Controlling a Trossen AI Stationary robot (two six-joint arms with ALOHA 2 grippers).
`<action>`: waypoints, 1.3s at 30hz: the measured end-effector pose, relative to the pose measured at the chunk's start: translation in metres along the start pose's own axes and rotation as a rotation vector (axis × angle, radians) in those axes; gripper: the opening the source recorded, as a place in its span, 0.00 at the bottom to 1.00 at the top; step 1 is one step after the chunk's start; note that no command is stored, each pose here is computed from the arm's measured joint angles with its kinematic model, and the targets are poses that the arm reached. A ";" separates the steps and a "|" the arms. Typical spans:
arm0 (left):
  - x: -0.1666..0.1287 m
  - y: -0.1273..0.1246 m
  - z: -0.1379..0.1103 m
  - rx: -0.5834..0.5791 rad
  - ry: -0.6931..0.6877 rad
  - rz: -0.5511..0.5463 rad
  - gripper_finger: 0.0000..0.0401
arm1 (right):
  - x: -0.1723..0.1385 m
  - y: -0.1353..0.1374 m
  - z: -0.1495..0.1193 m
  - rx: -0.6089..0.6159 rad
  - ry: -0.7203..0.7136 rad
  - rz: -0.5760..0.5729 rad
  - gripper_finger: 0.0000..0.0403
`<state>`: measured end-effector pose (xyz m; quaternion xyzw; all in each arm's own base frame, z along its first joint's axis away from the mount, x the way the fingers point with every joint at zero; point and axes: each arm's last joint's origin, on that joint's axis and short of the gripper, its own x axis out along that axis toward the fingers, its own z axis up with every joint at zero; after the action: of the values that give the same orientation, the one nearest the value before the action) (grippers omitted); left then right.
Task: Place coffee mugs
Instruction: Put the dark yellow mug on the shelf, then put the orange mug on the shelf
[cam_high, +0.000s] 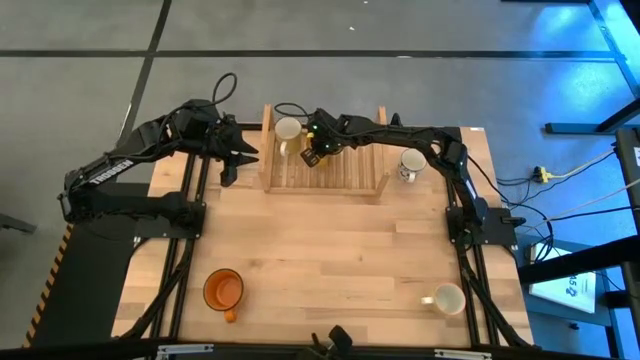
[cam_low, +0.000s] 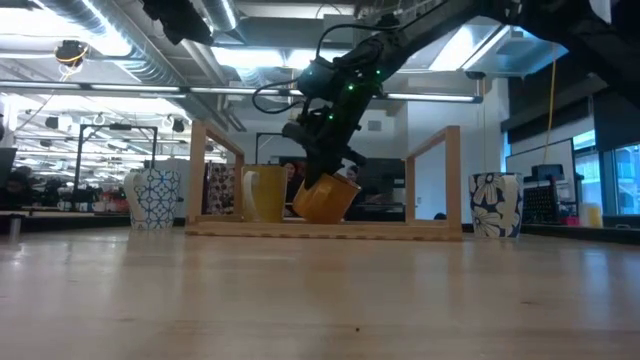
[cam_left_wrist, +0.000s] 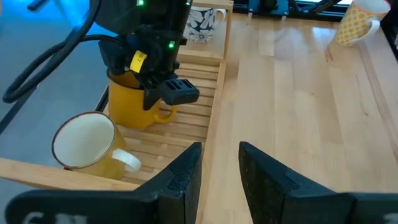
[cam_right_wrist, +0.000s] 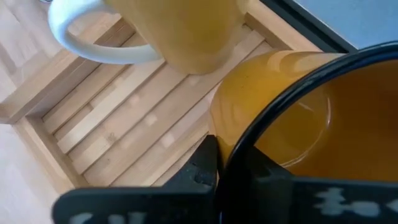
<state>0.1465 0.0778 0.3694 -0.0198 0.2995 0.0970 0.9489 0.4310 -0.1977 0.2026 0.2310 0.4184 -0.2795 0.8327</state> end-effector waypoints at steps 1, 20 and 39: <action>0.000 0.000 0.000 0.000 0.000 0.000 0.25 | 0.000 0.000 0.000 0.000 0.000 -0.001 0.03; 0.000 0.000 0.000 -0.001 0.001 0.000 0.25 | 0.003 0.001 0.007 0.010 -0.098 -0.031 0.36; 0.000 -0.001 0.000 -0.004 -0.001 -0.017 0.25 | -0.065 0.029 0.011 -0.045 -0.128 0.075 0.39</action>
<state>0.1466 0.0773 0.3693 -0.0244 0.2984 0.0896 0.9499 0.4242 -0.1652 0.2664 0.2093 0.3616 -0.2528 0.8727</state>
